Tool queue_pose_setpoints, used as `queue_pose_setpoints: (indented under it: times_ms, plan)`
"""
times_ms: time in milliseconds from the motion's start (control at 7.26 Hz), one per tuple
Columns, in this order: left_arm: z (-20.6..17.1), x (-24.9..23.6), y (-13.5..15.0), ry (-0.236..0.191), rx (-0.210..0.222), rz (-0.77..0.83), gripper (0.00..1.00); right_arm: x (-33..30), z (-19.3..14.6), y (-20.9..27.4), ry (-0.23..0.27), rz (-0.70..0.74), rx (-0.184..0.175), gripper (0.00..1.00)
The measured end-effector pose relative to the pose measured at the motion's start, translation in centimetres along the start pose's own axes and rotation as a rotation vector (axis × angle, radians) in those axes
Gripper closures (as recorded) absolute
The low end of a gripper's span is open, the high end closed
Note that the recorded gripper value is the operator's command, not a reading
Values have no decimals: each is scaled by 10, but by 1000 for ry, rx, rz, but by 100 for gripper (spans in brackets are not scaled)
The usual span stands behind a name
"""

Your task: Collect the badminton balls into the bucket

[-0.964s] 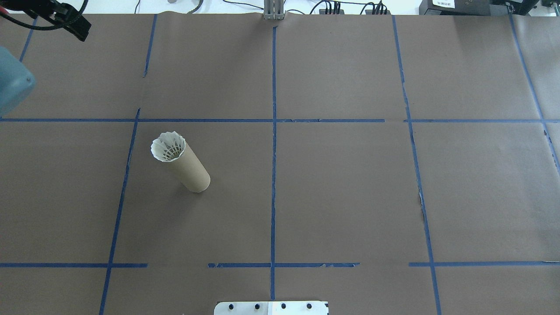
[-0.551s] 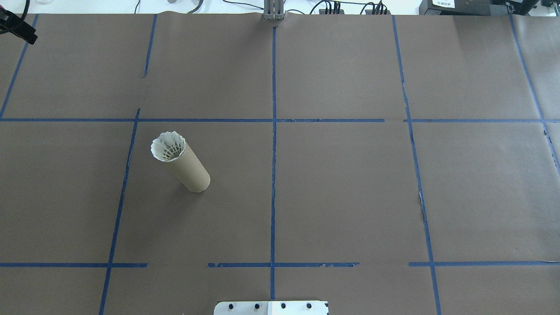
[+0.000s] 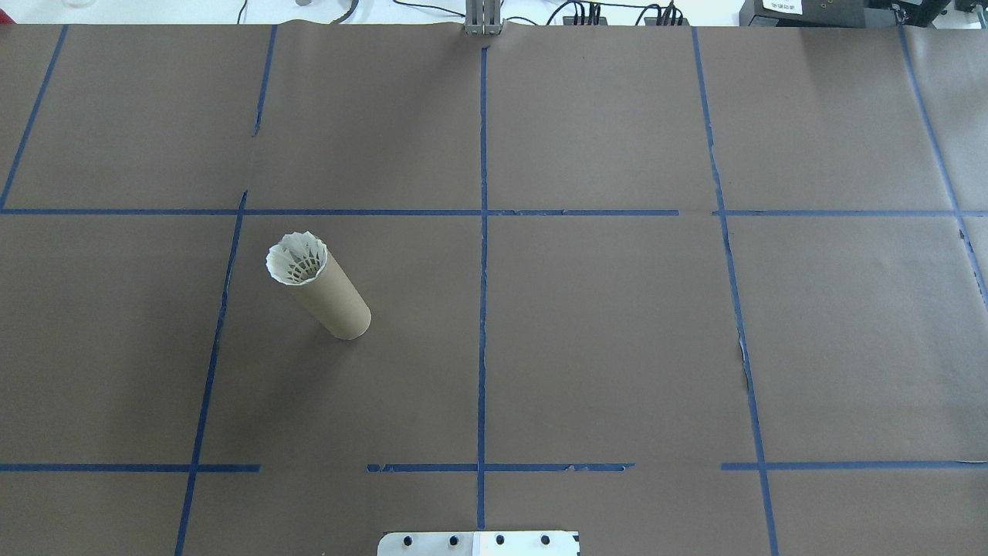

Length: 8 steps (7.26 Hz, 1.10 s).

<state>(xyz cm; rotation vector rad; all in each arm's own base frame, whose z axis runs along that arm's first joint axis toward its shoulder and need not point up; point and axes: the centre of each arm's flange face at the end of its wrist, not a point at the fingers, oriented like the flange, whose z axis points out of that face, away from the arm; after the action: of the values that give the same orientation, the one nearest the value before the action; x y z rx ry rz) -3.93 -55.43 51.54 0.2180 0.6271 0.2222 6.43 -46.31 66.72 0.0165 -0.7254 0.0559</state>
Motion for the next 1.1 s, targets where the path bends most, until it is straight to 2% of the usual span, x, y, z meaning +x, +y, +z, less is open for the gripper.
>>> queue_pose_setpoints:
  times_ms: [275, 413, 826, 1101]
  plan:
    - [26, -45, 69, 40, -68, -31, 0, 0, 0, 0, 0, 0, 0, 0]
    - [34, -52, 83, 52, -88, -46, 0, 0, 0, 0, 0, 0, 0, 0]
    - [73, -79, 106, 80, -164, -103, 0, 0, 0, 0, 0, 0, 0, 0]
    - [83, -84, 108, 100, -177, -120, 0, 0, 0, 0, 0, 0, 0, 0]
